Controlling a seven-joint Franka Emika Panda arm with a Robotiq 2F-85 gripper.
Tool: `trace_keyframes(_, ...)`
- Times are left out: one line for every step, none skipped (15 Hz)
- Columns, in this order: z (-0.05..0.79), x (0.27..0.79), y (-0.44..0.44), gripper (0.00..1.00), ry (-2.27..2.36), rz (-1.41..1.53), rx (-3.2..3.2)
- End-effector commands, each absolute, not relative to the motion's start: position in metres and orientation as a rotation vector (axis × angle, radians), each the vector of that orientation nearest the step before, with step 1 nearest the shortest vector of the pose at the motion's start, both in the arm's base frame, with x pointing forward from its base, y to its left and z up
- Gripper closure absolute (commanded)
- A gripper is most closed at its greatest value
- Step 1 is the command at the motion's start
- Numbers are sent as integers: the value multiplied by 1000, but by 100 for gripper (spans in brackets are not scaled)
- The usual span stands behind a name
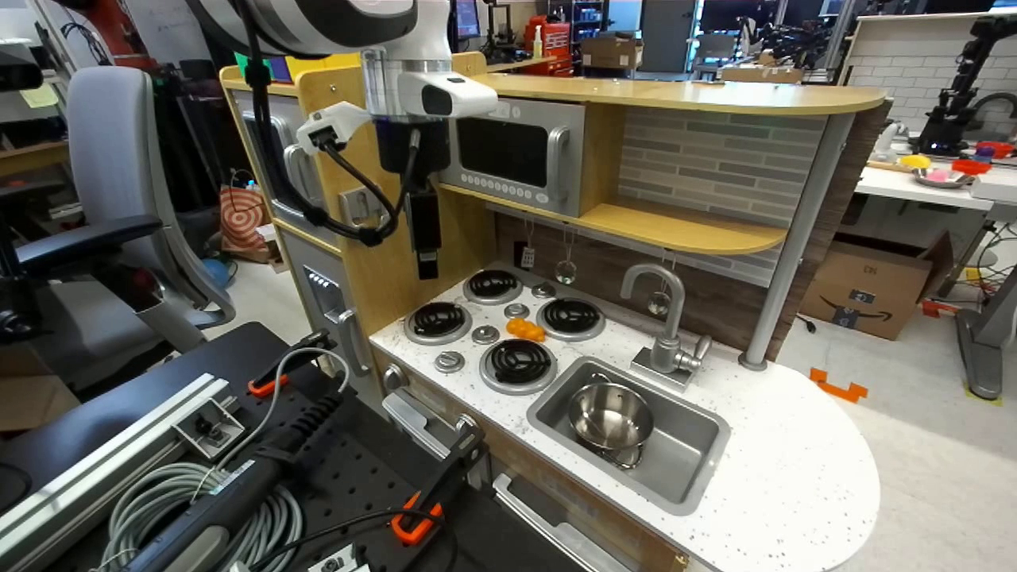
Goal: Pick the object and put it in the pot in the sink
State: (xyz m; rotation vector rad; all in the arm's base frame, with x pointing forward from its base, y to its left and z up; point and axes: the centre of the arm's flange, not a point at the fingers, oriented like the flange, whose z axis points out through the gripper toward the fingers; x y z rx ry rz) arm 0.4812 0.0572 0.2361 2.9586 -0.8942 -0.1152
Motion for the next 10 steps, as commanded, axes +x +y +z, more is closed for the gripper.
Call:
trace_keyframes(235,482,57,0,-899,-118,2956)
trace_keyframes(234,483,58,0,-902,-118,2955)
trace_keyframes(233,483,60,0,-1001,34,2901)
trace_keyframes(231,487,59,0,-1052,102,2882)
trace_keyframes(228,495,53,0,-1114,149,2848)
trace_keyframes(223,501,47,0,-1174,176,2800)
trace_keyframes(217,506,39,0,-1235,192,2749)
trace_keyframes(211,509,32,0,-1294,203,2697)
trace_keyframes(204,514,20,0,-1358,194,2639)
trace_keyframes(195,521,8,0,-1416,195,2580)
